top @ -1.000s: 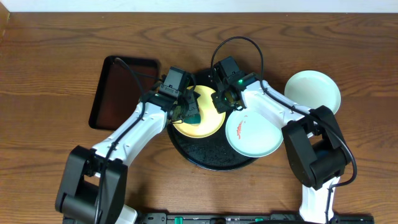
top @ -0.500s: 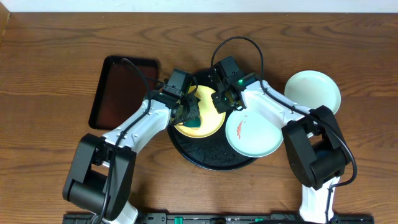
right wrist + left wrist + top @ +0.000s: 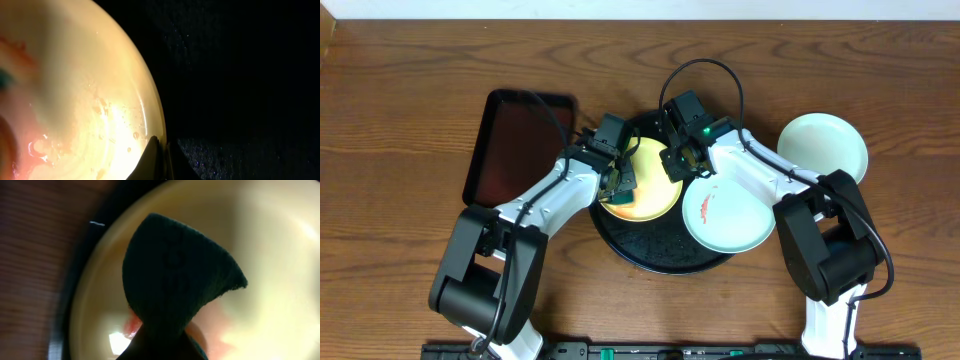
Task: Clean dirty plates on tray and stack at the side
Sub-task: 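Keep scrubbing the yellow plate with the left gripper's sponge, right holding rim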
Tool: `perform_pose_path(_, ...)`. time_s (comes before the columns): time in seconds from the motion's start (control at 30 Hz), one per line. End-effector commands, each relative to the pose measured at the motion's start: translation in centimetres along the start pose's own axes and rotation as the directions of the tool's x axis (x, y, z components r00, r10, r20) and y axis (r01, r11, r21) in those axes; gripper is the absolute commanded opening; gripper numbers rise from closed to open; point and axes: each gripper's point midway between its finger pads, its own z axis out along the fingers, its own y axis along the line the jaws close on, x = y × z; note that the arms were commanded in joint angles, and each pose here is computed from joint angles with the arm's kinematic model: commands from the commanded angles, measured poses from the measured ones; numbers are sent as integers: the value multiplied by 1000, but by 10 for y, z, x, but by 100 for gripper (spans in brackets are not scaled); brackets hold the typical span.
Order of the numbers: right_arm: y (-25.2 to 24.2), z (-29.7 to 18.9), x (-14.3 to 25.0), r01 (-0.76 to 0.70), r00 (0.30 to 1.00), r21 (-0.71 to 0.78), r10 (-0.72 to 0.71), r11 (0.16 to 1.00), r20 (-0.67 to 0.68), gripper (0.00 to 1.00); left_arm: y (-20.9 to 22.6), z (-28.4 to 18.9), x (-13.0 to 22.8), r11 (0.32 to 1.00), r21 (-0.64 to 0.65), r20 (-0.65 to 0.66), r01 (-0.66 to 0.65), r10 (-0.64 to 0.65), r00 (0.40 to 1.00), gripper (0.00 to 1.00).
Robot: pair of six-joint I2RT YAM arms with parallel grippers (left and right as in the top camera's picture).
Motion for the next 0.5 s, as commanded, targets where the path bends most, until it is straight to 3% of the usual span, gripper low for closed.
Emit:
perform_pose_path(0.0, -6, 2, 4, 5, 1000, 26, -4, 1000, -19, 1, 54, -3, -29, 955, -296, 153, -26, 74, 986, 8)
perform_pose_path(0.17, -6, 2, 4, 5, 1000, 26, -4, 1000, -19, 1, 54, -16, -47, 928, -351, 181, -125, 198, 963, 8)
perform_pose_path(0.3, -6, 2, 4, 14, 1000, 25, -14, 1000, -21, 1, 44, -36, -62, 946, -309, 251, -100, 182, 951, 7)
perform_pose_path(0.4, -6, 2, 5, 16, 1000, 25, -15, 1000, -22, 1, 20, -47, -62, 979, -170, 265, -110, 153, 952, 8)
perform_pose_path(0.47, -6, 2, 4, 16, 1000, 25, -16, 1000, -21, 1, -16, -48, -52, 991, 45, 215, -127, 114, 970, 8)
